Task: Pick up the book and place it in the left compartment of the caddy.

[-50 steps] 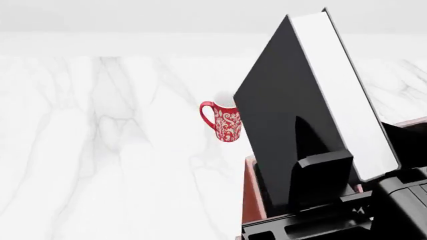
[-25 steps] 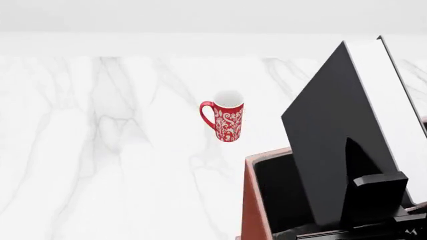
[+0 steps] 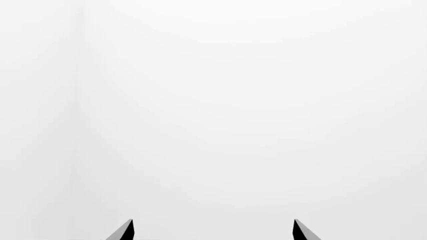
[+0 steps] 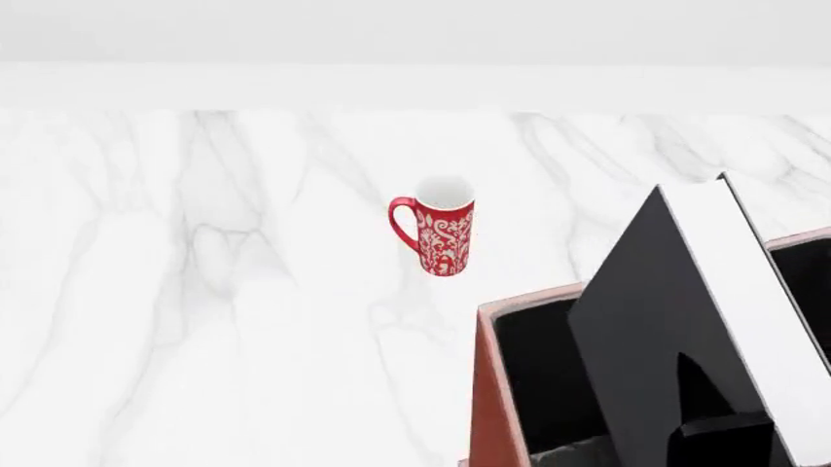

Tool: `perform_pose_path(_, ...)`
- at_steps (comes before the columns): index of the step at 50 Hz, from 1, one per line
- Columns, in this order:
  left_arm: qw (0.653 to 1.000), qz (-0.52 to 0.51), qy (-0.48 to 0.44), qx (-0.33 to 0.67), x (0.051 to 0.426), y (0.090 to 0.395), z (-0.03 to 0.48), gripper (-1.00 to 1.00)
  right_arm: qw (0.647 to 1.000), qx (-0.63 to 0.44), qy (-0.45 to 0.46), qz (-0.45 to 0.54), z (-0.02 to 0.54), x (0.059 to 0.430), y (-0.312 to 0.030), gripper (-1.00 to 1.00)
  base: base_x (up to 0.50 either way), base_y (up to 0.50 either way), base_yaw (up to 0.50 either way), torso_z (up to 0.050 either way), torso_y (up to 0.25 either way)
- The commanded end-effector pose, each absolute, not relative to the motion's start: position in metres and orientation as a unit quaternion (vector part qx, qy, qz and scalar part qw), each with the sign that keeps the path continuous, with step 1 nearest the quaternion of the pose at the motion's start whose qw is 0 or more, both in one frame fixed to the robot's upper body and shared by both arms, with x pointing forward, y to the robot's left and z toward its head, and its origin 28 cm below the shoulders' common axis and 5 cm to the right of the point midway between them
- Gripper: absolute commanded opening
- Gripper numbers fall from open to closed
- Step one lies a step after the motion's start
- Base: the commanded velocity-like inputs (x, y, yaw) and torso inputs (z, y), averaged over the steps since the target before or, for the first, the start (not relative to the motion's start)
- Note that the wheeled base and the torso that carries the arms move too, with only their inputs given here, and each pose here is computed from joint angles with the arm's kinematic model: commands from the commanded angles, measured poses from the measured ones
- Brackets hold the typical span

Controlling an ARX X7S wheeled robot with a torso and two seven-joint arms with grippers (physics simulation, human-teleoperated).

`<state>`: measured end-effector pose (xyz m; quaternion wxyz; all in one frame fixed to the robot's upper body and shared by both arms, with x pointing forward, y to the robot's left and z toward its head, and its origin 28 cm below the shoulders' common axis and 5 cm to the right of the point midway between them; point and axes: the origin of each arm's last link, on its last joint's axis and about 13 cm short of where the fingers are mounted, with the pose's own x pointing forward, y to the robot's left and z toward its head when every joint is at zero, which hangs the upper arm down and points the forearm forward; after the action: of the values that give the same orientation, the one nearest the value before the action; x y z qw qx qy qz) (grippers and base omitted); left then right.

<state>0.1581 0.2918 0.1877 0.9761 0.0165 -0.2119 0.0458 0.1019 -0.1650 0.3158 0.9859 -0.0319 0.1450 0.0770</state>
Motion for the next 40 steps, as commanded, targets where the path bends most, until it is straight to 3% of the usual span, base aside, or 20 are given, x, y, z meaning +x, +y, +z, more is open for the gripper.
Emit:
perform_pose_path(1,0.976,0.046,-0.212,0.017,0.158,0.292,0.187,1.00,0.991,-0.050,0.109,0.063,0.319,0.102,-0.168,-1.00,0.00,0.00,0.00,0.000,0.000)
perform_pose_path(40,0.976,0.045,-0.212,0.018,0.158,0.291,0.188,1.00,0.984,-0.016,0.170,0.041,0.283,0.150,-0.181,-1.00,0.00,0.00,0.00,0.001,0.001)
